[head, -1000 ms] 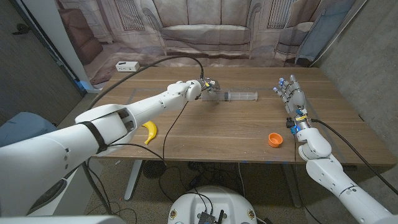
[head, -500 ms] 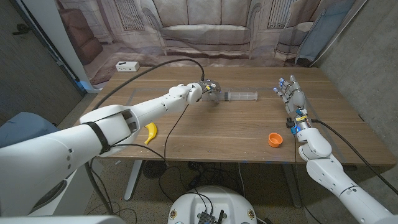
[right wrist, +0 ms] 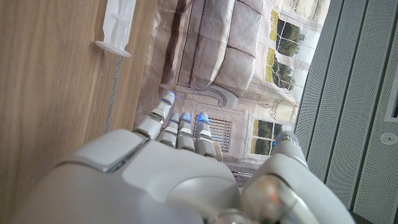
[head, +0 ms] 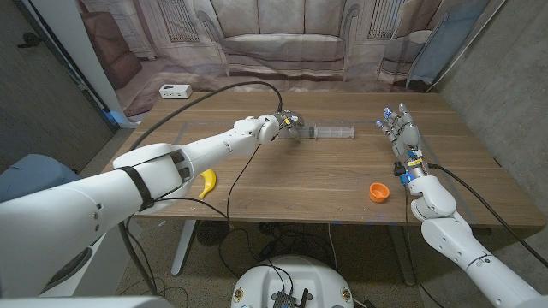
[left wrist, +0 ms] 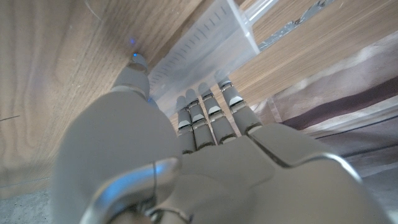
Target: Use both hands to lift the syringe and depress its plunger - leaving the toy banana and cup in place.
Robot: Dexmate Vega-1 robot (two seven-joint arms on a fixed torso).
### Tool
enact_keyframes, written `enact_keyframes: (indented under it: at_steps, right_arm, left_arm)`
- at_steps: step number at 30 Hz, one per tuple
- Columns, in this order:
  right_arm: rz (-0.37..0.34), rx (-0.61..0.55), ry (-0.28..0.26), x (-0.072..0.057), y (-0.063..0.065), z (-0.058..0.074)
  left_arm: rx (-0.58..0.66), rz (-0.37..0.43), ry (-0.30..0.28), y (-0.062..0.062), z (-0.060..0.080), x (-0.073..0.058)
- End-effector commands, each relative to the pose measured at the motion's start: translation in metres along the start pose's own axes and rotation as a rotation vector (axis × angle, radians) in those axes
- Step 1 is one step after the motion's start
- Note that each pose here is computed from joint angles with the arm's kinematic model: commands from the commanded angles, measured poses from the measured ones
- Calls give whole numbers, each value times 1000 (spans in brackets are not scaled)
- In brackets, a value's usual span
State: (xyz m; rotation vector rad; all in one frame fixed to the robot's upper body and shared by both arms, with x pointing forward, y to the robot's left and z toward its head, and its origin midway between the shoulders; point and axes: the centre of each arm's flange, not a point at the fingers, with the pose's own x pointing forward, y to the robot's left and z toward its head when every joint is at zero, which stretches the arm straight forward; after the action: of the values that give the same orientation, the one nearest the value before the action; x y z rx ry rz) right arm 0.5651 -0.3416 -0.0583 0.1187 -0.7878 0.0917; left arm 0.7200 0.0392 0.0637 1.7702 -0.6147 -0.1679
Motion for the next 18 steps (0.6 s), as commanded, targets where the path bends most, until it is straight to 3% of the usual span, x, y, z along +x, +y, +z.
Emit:
enact_keyframes:
  at_steps: [1,18]
  right_arm:
    - [3,2,2,0,1,-1]
    - [8,9,8,1,3,-5]
  left_arm:
    - [-3,5,8,-4,1,-1]
    - [-30,-14,0,-16,9,0]
